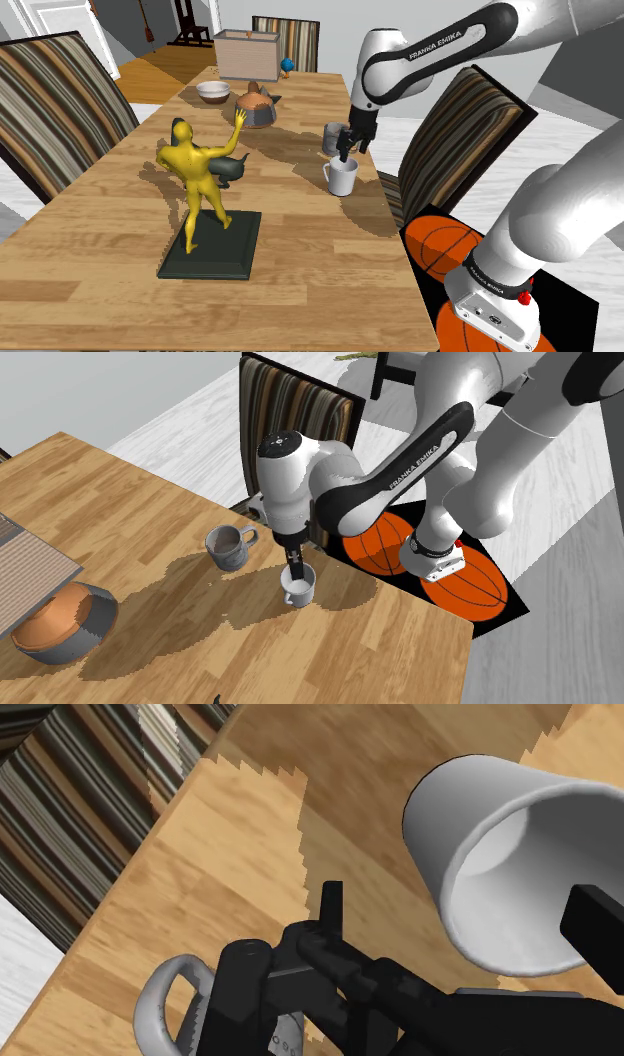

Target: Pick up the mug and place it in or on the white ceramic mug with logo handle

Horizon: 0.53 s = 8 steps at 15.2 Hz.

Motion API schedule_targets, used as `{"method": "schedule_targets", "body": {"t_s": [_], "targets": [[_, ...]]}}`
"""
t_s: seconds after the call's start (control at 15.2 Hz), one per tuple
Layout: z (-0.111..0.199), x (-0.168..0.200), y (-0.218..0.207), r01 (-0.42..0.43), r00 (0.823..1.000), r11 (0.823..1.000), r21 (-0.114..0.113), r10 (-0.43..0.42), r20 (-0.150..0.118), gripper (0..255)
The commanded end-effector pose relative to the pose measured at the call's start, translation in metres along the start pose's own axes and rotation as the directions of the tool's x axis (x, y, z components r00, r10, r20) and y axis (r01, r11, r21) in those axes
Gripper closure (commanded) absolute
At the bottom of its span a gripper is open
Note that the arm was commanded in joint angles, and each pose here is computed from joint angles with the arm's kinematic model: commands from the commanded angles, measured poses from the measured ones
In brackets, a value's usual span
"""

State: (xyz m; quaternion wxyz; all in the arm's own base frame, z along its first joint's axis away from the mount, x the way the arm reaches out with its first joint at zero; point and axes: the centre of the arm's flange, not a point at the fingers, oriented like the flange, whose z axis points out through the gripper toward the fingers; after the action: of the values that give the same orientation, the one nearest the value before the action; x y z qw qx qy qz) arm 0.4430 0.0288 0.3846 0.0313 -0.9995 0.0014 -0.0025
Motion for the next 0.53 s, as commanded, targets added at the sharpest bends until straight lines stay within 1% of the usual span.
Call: {"method": "schedule_targets", "body": {"t_s": [0.0,0.26,0.46], "targets": [[0.013,0.000,-0.001,-0.001,1.000,1.000,0.001,0.001,0.000,0],[0.037,0.000,-0.001,-0.001,1.000,1.000,0.001,0.001,0.000,0],[0.037,0.000,-0.001,-0.001,1.000,1.000,0.001,0.001,0.000,0]]}}
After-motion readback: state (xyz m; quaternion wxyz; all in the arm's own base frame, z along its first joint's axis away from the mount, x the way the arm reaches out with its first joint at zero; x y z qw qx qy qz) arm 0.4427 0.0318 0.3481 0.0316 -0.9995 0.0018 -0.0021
